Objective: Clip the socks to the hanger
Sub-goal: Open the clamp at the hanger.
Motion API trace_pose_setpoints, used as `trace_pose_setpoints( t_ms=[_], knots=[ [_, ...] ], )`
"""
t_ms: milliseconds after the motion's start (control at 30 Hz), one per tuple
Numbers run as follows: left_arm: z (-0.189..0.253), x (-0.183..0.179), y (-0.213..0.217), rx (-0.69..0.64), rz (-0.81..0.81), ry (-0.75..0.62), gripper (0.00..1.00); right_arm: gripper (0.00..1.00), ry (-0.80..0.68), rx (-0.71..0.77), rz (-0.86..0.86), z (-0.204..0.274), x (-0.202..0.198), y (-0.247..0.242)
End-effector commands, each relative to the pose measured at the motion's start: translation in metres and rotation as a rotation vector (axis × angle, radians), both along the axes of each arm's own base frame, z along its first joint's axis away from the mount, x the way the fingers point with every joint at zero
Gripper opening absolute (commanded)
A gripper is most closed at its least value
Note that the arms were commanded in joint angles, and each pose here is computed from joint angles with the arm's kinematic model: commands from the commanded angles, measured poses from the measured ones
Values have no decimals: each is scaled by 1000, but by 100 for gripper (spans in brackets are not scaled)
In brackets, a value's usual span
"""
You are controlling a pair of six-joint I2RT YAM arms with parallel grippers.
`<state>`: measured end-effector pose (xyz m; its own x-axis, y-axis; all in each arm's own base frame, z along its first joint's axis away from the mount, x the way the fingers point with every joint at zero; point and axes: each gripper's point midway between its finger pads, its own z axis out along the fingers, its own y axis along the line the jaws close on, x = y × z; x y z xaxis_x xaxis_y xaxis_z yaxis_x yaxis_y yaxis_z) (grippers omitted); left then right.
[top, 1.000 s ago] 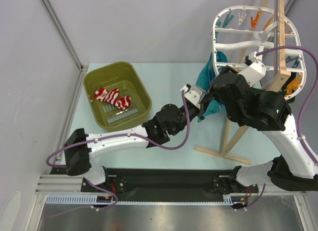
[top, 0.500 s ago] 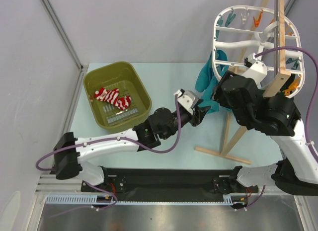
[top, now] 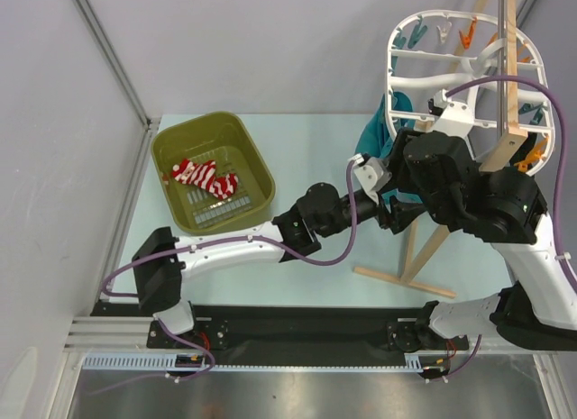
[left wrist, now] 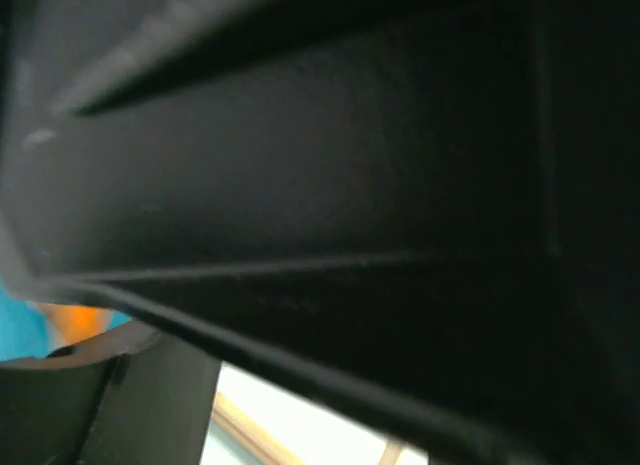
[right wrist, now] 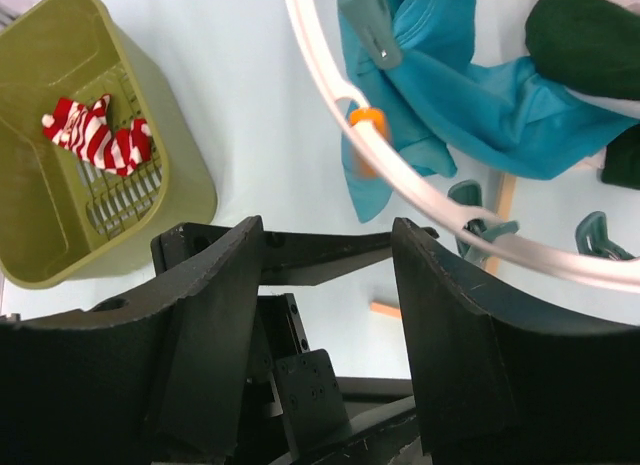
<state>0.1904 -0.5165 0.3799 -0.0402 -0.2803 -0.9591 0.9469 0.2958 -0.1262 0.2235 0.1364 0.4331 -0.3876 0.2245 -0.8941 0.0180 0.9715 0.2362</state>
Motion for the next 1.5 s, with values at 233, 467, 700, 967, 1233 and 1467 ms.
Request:
trace_pose_setpoints(
  t_ms=[233,467,700,967,1233,1467],
  knots=[
    [10,26,-22,-10,45,2,74,60,-71,22,20,26,-4,-7],
    [-9,34,-13,20,100,24,68,60,-70,14,27,25,-6,-9],
    [-19,35,5,0,140,53,56,60,-66,-2,14,19,-5,-12],
    [-21,41,-10,1,84,60,70,60,-58,-12,12,15,-5,-13],
    [-14,43,-26,2,44,34,69,60,-51,-31,-4,11,-5,-16],
    [-11,46,-31,4,49,33,52,60,-33,-61,-25,6,-3,-17]
  ],
)
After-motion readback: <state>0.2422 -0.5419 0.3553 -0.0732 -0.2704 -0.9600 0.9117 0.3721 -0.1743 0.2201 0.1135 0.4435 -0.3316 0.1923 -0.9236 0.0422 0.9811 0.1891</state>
